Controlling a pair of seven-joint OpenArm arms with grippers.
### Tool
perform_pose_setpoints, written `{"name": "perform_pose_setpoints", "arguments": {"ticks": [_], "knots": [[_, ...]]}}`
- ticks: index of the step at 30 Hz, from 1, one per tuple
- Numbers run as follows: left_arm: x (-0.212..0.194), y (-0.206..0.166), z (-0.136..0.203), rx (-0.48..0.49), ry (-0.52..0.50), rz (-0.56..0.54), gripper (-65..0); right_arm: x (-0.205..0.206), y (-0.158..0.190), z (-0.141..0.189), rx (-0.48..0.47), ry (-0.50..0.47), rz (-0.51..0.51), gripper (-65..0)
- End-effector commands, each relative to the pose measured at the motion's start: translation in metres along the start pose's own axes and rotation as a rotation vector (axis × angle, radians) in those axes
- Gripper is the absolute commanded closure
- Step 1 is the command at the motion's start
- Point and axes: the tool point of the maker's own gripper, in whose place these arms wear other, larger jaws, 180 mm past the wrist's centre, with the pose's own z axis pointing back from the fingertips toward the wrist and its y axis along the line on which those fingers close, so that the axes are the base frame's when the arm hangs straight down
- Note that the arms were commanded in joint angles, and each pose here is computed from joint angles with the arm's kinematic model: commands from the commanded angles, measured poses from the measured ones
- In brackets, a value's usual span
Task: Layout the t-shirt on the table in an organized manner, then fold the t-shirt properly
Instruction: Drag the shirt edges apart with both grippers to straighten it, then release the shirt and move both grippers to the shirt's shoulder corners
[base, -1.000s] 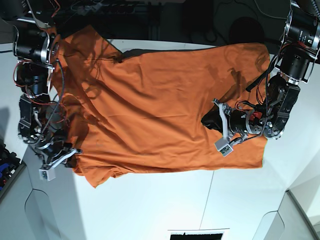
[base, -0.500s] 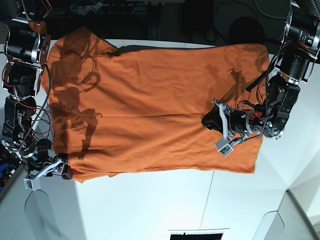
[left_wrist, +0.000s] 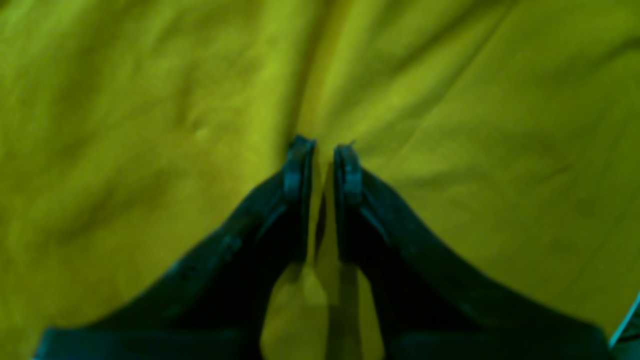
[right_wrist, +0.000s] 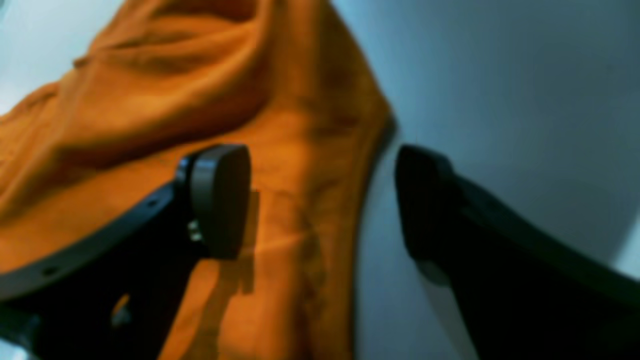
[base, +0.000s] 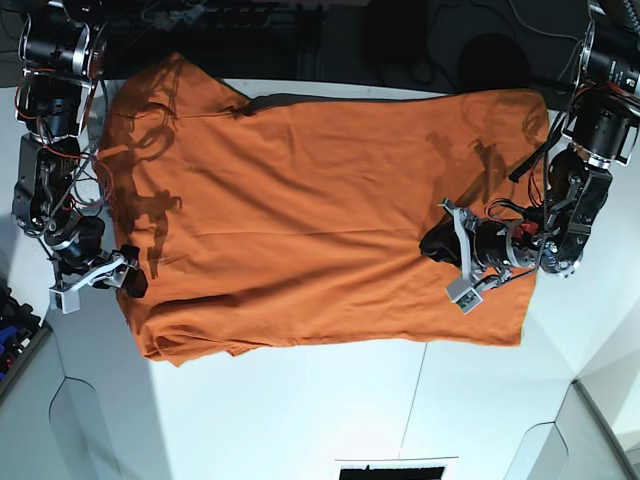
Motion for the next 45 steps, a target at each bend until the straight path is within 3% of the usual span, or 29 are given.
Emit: {"name": "perform_pose_setpoints", "arguments": {"ticks": [1,6,12,17,19,23,29,34,38,41,45], "knots": [[0.019,0.009,0.008,0.018,-0.048,-0.012,-11.5,0.006,-0.005,0.004,-0.010,-0.017,0.011,-44.7],[0.020,0.009,0.008,0.018,-0.054,-0.012,-11.7,-0.003,-0.004,0.007,0.002,-0.017,-0.008,-44.7],[0.025,0.010,0.009,0.022,-0.066,-0.017,-11.7,0.047,0.012,0.026,0.077,-0.151,-0.055,-44.5],[0.047,0.017,0.016,0.030,-0.108,-0.026,-11.7,0.069,0.031,0.043,0.109,-0.142,-0.012,-43.0],[0.060,0.019,0.021,0.024,-0.126,-0.022,-11.7,0.072,0.038,0.047,0.126,-0.128,0.002,-32.9],[0.077,0.019,0.030,0.010,-0.144,-0.029,-11.7,0.060,0.044,0.049,0.152,-0.051,0.002,-0.3],[0.054,0.017,0.031,0.003,-0.086,-0.013,-11.7,0.026,0.058,0.054,0.251,0.004,-0.041,0.0],[0.011,0.023,0.038,0.024,-0.016,0.030,-11.7,-0.021,0.055,0.057,0.244,0.090,-0.060,0.0],[-0.003,0.039,0.057,0.066,-0.054,0.111,-11.7,-0.047,0.053,0.058,0.220,0.118,-0.045,0.0],[-0.007,0.044,0.064,0.081,-0.096,0.160,-11.7,-0.056,0.048,0.056,0.183,0.130,-0.001,0.0],[-0.022,0.042,0.052,0.120,-0.073,0.116,-11.7,-0.048,0.043,0.052,0.149,0.087,0.041,0.0]]}}
